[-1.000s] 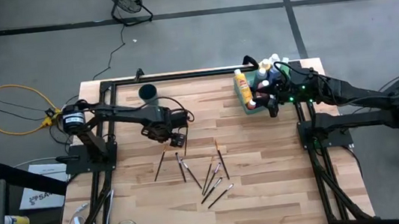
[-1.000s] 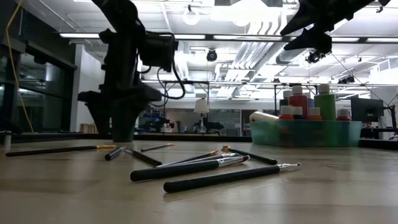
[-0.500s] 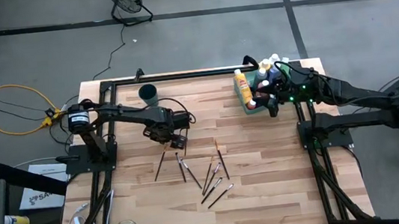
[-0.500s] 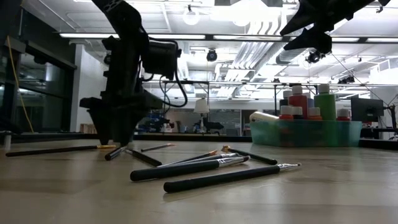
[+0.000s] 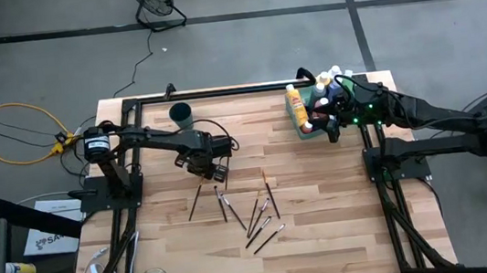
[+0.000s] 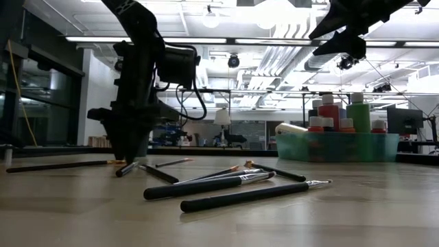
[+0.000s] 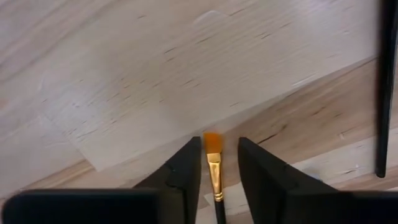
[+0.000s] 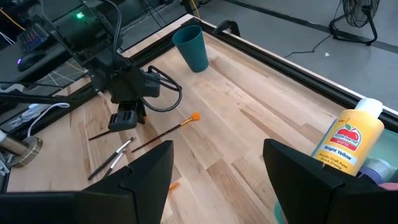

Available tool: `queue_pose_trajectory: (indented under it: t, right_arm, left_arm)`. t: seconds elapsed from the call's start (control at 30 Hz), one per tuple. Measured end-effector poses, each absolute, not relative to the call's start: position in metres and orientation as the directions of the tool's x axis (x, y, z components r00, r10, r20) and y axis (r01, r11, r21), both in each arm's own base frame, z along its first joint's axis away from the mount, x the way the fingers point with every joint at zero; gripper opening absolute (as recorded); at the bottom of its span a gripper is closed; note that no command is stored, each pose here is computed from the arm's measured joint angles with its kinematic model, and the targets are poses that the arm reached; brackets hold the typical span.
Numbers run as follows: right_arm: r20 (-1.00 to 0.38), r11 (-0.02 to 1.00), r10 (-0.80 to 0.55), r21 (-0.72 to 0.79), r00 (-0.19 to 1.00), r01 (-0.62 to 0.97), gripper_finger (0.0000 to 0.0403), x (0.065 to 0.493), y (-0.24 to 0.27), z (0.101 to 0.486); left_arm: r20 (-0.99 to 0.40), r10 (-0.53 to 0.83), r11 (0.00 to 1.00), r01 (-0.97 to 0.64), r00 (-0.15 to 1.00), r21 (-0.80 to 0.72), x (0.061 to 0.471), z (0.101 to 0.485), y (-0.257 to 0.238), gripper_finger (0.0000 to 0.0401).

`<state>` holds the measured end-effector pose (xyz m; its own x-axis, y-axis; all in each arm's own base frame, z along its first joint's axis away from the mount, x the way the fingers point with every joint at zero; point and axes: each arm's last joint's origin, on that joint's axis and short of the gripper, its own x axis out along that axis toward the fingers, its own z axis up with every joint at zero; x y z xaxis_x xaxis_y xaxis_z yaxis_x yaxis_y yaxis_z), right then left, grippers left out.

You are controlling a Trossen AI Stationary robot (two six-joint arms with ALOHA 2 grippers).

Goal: Pick & Place Paint Supplies
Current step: Put the gold paintbrush into the blue cup

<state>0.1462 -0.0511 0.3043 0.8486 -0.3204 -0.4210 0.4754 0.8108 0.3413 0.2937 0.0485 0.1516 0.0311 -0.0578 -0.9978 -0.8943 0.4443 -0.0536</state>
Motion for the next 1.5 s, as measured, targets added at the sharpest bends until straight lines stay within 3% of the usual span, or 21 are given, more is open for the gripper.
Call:
queue_pose_trajectory:
  t: [0.37, 0.67, 0.9, 1.2, 1.5]
  right_arm:
    - [-0.421, 0.811, -0.320, 0.341, 0.849, 0.475, 0.0243, 0.146, -0.051, 0.304]
    - [-0.422, 0.812, -0.320, 0.339, 0.849, 0.474, 0.0243, 0.146, -0.051, 0.304]
    - [-0.424, 0.812, -0.320, 0.338, 0.847, 0.476, 0.0243, 0.146, -0.051, 0.304]
    - [-0.425, 0.812, -0.321, 0.337, 0.847, 0.477, 0.0243, 0.146, -0.051, 0.304]
    - [-0.424, 0.801, -0.357, 0.319, 0.832, 0.506, 0.0243, 0.146, -0.052, 0.304]
  left_arm:
    - [-0.998, -0.065, 0.461, -0.886, 0.028, -0.055, 0.293, 0.151, 0.048, 0.0005]
    - [-0.997, -0.068, 0.516, -0.854, 0.040, -0.069, 0.294, 0.154, 0.048, 0.0000]
    - [-0.985, -0.041, 0.554, -0.816, 0.170, -0.164, 0.299, 0.188, 0.049, 0.0000]
    - [-0.920, 0.157, 0.555, -0.802, 0.360, -0.219, 0.285, 0.255, 0.051, 0.0000]
    - [-0.736, 0.444, 0.535, -0.810, 0.511, -0.240, 0.253, 0.329, 0.054, 0.0000]
